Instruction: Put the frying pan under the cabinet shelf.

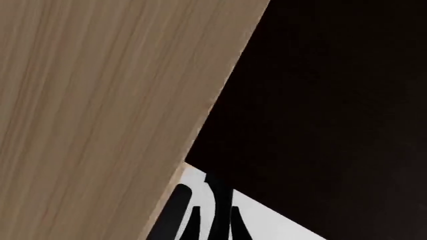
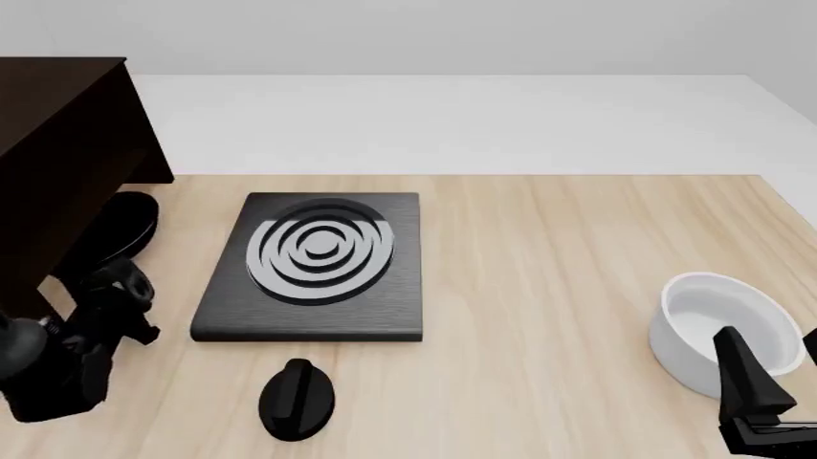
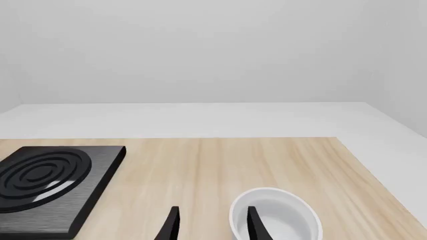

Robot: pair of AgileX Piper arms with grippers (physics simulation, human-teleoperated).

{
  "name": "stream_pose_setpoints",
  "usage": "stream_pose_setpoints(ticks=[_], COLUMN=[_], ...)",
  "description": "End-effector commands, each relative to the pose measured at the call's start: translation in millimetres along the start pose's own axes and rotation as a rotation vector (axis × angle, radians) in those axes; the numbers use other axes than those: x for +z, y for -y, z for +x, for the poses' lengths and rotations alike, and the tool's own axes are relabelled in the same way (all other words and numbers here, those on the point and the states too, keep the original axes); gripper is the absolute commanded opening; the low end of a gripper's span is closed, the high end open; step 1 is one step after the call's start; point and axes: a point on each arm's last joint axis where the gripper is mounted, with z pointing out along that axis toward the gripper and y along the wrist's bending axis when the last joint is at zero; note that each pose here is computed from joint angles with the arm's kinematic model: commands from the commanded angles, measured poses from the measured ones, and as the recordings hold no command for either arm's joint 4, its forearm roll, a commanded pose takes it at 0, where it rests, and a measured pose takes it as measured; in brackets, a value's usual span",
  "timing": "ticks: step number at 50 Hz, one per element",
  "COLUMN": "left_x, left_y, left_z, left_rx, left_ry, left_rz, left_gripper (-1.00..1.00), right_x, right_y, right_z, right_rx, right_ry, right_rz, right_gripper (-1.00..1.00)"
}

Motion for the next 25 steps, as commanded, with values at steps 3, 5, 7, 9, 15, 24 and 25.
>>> stream_pose_setpoints(ticks=[3, 5, 7, 9, 15, 24, 25], left_x=[14, 9, 7, 9, 6, 8, 9], left_y=[-57.2, -52.2, -46.8, -49.4, -42.8, -30.5, -30.5], left_z=[-63.3, -68.7, -72.3, -73.3, -80.1, -99.2, -99.2], left_rx=[0.31, 0.335, 0.378, 0.373, 0.391, 0.438, 0.438], left_ry=[0.181, 0.201, 0.213, 0.213, 0.237, 0.294, 0.294], left_rz=[-0.176, -0.174, -0.167, -0.171, -0.16, -0.134, -0.134], left_gripper=[-1.0, -1.0, -1.0, -1.0, -1.0, -1.0, -1.0], right_x=[0, 0, 0, 0, 0, 0, 0], right_y=[0, 0, 0, 0, 0, 0, 0], right_z=[0, 0, 0, 0, 0, 0, 0], right_rx=[0.0, 0.0, 0.0, 0.0, 0.0, 0.0, 0.0], right_ry=[0.0, 0.0, 0.0, 0.0, 0.0, 0.0, 0.0], right_rz=[0.0, 0.0, 0.0, 0.0, 0.0, 0.0, 0.0], right_gripper=[1.0, 1.0, 1.0, 1.0, 1.0, 1.0, 1.0])
